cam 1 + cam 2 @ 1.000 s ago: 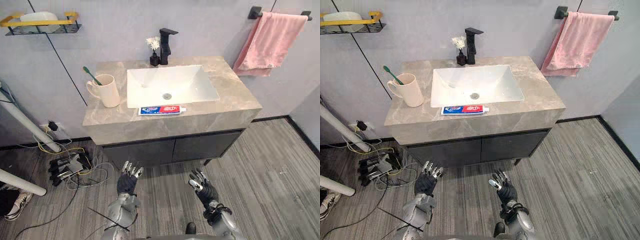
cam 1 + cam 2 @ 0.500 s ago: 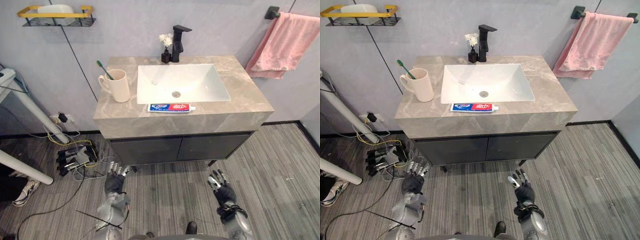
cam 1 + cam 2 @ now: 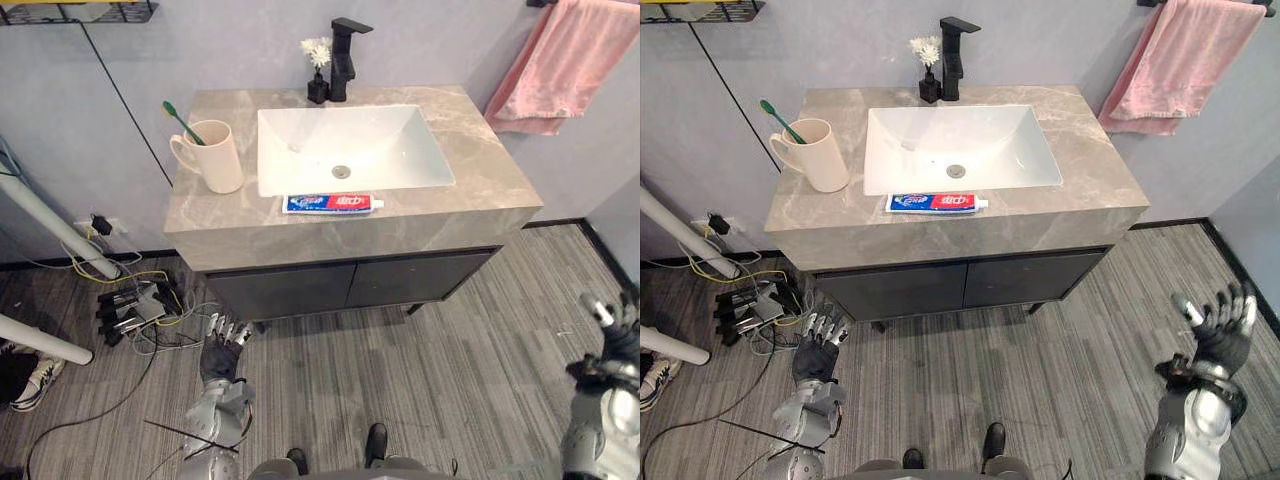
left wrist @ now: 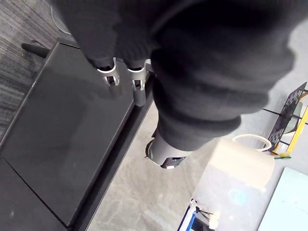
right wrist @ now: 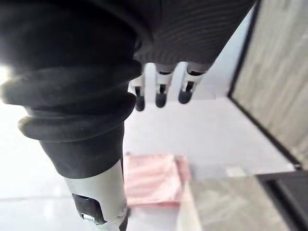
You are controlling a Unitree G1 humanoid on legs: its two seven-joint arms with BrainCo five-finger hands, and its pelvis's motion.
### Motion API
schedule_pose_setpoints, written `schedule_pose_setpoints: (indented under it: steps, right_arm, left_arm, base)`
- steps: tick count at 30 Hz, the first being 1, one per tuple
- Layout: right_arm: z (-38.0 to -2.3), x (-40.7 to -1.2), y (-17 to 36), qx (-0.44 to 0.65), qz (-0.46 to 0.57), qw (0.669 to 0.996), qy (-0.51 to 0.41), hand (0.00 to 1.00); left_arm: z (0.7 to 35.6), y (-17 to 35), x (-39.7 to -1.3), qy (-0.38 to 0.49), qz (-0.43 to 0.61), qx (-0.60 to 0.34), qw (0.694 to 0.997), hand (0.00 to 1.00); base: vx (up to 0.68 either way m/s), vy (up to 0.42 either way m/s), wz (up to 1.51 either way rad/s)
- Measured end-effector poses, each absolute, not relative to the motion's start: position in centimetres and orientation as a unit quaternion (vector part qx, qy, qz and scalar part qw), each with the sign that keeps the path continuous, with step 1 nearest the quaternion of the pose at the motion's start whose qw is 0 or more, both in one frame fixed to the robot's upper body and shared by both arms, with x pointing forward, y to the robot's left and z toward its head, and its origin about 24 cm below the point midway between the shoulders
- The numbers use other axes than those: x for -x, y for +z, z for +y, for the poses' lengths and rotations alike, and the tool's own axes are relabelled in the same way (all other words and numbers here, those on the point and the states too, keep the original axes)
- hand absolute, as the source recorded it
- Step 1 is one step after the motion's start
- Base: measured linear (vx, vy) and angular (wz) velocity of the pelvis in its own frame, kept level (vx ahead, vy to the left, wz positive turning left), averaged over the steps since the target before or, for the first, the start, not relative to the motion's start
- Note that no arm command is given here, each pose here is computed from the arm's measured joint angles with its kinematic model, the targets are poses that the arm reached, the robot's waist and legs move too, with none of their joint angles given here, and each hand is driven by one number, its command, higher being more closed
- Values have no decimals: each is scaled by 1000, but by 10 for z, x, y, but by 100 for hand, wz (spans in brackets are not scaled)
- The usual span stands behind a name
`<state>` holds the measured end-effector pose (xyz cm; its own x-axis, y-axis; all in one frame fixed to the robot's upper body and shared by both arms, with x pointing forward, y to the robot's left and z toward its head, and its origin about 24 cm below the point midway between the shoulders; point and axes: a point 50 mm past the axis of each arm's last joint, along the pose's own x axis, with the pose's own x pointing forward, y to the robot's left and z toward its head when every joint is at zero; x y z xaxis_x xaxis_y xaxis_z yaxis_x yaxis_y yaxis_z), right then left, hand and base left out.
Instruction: Organize washtable
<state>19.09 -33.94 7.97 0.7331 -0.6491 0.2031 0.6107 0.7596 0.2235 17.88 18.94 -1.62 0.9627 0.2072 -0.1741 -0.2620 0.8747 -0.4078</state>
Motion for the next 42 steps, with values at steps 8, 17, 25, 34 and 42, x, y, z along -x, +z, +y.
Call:
schedule_pose_setpoints:
  steps: [8, 17, 25, 34, 42]
  right_arm:
    - [-309, -262, 166, 58, -237, 949, -199, 0]
    - [-267, -307, 197, 214, -225, 950, -33, 0]
    - [-263, -334, 214, 351, -193, 916, -1, 0]
    - [-271, -352, 260, 446, -203, 870, -49, 0]
    - [-269, -357, 280, 471, -219, 851, -79, 0]
  left_arm:
    - [166, -24, -178, 49, 91, 219, 970, 0]
    - [150, -38, -160, 5, 134, 236, 962, 0]
    - [149, -43, -150, -17, 154, 232, 960, 0]
    - [145, -43, -151, -31, 156, 234, 959, 0]
    - [144, -40, -156, -38, 150, 233, 960, 0]
  base:
    - [-27, 12, 8]
    - [-10, -5, 15]
    - [-10, 3, 21]
    - [-40, 13, 13]
    - [-38, 21, 2]
